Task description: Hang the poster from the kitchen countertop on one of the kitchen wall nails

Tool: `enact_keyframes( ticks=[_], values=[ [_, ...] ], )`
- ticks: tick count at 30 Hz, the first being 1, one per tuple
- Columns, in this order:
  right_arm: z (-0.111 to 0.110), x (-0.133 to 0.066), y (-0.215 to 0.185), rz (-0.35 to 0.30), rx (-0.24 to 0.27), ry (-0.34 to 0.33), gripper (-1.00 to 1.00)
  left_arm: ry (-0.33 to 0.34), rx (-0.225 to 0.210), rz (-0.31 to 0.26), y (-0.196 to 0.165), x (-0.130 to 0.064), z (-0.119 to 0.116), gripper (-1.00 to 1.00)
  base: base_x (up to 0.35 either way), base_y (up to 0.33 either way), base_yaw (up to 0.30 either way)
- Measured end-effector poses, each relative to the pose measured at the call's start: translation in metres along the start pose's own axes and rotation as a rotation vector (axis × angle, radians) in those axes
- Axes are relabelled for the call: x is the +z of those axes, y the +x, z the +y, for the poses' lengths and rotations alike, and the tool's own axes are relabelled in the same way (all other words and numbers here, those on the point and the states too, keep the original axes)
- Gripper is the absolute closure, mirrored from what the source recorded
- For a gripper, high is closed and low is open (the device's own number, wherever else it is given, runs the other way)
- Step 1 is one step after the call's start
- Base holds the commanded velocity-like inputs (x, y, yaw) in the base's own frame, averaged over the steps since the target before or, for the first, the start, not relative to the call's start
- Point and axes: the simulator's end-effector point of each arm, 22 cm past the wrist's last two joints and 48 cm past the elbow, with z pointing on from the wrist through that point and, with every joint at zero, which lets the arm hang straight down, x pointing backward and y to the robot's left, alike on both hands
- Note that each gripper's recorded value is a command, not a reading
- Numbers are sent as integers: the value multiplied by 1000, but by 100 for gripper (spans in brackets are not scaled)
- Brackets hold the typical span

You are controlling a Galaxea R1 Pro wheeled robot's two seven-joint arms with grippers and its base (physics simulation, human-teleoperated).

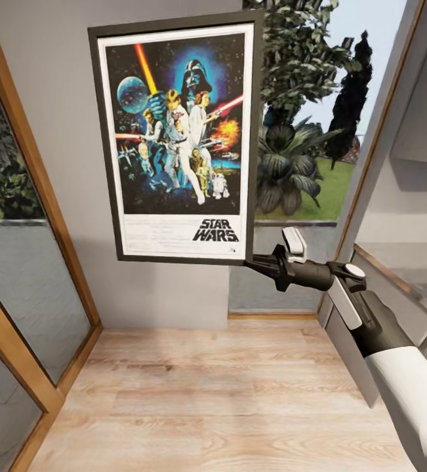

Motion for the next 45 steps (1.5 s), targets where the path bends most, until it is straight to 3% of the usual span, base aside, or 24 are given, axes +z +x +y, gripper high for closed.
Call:
enact_keyframes(
  ticks=[34,45],
  values=[
    [2,3,1,3,0,-7,100,-1,0,0,0,0,1,-100,111,50,0],
    [8,22,-3,-40,7,-33,100,-3,-2,-3,-1,0,1,-100,82,64,0]
  ],
)
